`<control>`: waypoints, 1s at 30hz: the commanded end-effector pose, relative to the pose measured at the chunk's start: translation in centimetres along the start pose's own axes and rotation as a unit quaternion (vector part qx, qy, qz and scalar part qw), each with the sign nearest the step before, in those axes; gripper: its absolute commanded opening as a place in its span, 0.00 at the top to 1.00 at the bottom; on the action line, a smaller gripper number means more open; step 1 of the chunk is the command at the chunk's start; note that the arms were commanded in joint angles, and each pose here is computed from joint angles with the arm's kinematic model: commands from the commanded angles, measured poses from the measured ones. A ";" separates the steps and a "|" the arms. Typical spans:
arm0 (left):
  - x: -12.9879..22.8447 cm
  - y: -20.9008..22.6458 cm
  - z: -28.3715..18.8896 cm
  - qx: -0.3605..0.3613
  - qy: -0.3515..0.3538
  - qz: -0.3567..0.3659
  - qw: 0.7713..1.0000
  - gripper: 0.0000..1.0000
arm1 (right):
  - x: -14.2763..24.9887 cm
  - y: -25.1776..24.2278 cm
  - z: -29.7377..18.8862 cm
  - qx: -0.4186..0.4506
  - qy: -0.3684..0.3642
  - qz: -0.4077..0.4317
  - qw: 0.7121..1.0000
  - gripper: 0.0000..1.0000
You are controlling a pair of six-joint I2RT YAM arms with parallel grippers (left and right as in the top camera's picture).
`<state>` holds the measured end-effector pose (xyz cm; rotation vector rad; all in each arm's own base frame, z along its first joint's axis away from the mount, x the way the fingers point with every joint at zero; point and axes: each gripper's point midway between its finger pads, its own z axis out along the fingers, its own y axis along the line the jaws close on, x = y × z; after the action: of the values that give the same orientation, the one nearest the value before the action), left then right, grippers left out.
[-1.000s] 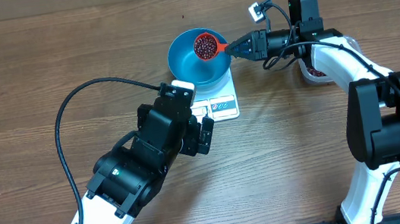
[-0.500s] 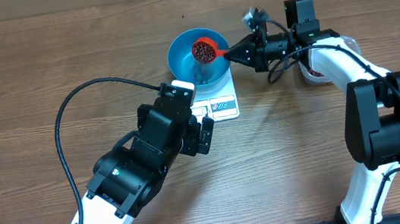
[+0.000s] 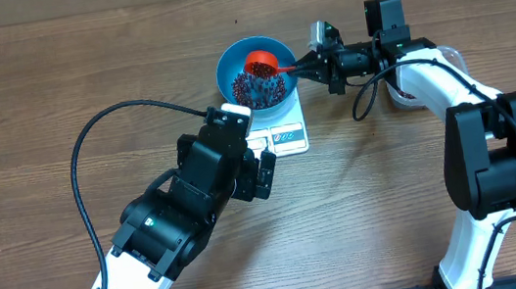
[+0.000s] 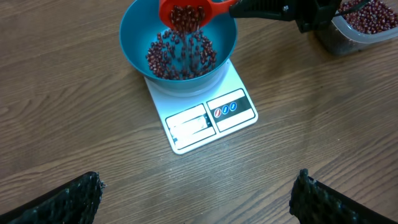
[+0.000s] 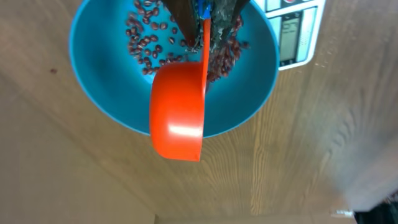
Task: Scoop item into bowl and weigh 150g on scale
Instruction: 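Tilt the red scoop to pour the beans into the teal bowl, then return the empty scoop right into the bean tub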
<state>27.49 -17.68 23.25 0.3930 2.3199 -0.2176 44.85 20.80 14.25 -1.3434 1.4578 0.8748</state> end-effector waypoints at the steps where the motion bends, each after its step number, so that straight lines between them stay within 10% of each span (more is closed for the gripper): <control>1: -0.1 0.4 0.2 -0.009 -0.001 -0.009 1.000 0.01 | 0.0 -0.3 0.1 0.003 -0.003 -0.071 0.997 0.96; 17: -0.1 0.4 0.2 -0.009 -0.001 -0.009 1.000 0.00 | -0.1 -0.1 0.1 -0.002 -0.008 -0.072 0.997 0.96; 30: -0.1 0.4 0.2 -0.009 -0.001 -0.009 1.000 0.00 | -6.3 -1.5 -4.3 0.014 -0.064 0.274 0.960 0.96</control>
<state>27.49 -17.68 23.25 0.3930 2.3199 -0.2176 45.33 19.89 16.93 -1.0328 1.6600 1.1861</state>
